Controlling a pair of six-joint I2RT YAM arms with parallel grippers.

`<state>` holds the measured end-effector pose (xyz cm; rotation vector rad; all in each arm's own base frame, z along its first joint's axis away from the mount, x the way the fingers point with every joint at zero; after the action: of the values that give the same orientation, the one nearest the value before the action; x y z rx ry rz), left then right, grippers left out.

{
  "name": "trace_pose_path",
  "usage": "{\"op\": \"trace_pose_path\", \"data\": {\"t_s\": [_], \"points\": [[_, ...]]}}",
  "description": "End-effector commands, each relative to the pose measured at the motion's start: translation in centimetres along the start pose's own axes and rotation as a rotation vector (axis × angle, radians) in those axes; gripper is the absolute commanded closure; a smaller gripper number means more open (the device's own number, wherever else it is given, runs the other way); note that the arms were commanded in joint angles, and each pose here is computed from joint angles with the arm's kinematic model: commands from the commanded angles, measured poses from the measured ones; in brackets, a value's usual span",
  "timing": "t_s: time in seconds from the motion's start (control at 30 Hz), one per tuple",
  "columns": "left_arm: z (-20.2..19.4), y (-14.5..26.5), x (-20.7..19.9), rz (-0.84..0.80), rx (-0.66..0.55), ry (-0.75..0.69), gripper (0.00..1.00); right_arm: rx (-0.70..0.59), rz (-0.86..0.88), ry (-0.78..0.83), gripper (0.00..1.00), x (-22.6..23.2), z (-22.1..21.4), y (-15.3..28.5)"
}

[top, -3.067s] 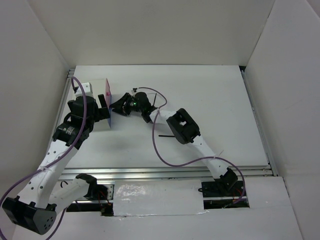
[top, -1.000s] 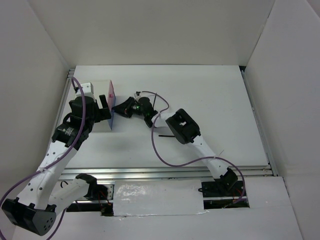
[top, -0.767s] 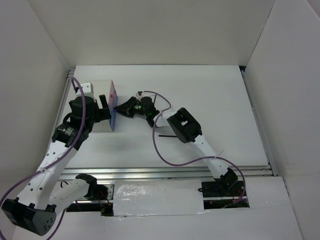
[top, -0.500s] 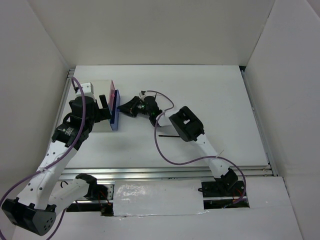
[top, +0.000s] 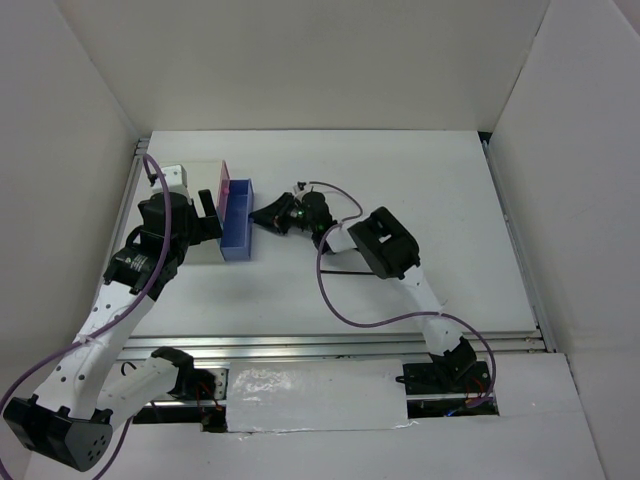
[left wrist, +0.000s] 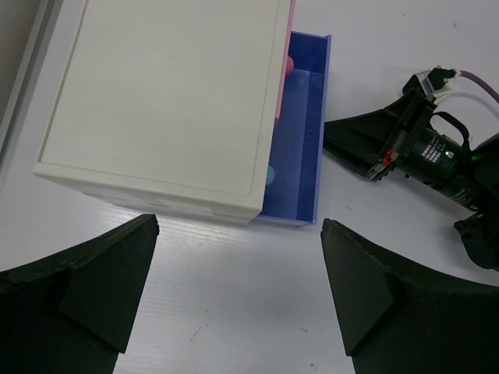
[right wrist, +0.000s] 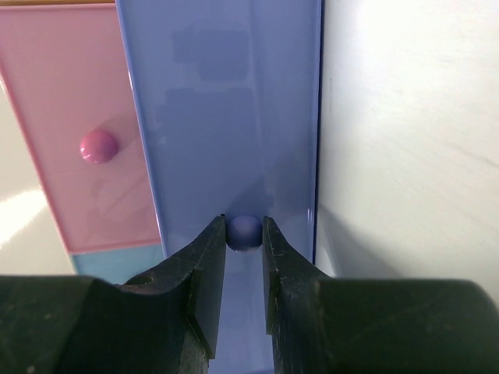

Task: Organize the makeup

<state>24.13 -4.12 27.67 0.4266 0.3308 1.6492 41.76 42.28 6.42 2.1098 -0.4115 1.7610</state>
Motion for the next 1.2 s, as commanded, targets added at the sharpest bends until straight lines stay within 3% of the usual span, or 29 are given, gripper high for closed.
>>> {"op": "trace_pose_path", "data": {"t_s": [0.0, 0.23, 0.3, 0.37, 0.47, 0.73, 0.93, 1.17], "points": [[1.9, 0.5, 0.0, -0.015, -0.067, 0.025, 0.01, -0.013, 0.141, 0.093, 0.91, 5.7, 0.3, 1.6], [1.8, 0.5, 0.0, -0.014, -0.065, 0.023, 0.00, -0.024, 0.140, 0.101, 0.91, 5.5, 0.9, 3.5], [1.8, 0.4, 0.0, -0.016, -0.063, 0.021, 0.01, -0.012, 0.149, 0.116, 0.80, 5.8, 0.8, 3.8], [1.8, 0.4, -0.1, -0.023, -0.061, 0.015, 0.01, -0.007, 0.153, 0.126, 0.57, 6.3, 0.6, 4.0], [1.7, 0.1, -0.4, -0.037, -0.050, 0.005, 0.01, -0.014, 0.146, 0.168, 0.38, 7.2, 0.6, 4.4], [1.6, -0.4, -1.1, -0.088, -0.035, -0.013, 0.01, -0.050, 0.138, 0.211, 0.28, 9.9, 0.8, 7.5], [2.5, -1.1, -4.3, -0.314, 0.016, -0.012, 0.01, -0.129, 0.074, 0.276, 0.10, 11.9, 1.2, 11.7], [5.2, -2.3, -8.0, -0.464, 0.010, 0.013, 0.01, -0.313, -0.124, 0.282, 0.07, 12.9, 1.6, 18.2]]}}
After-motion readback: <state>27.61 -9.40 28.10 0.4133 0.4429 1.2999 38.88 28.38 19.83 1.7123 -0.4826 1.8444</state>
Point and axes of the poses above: each gripper's point midway between its finger pads, its own y axis back along the fingers, its own x axis along the line the jaws close on, z = x × y, the point moved 6 cm from there along y, back along the fingers, and after that the axes turned 12 degrees about -y, right-handed, at the moved point
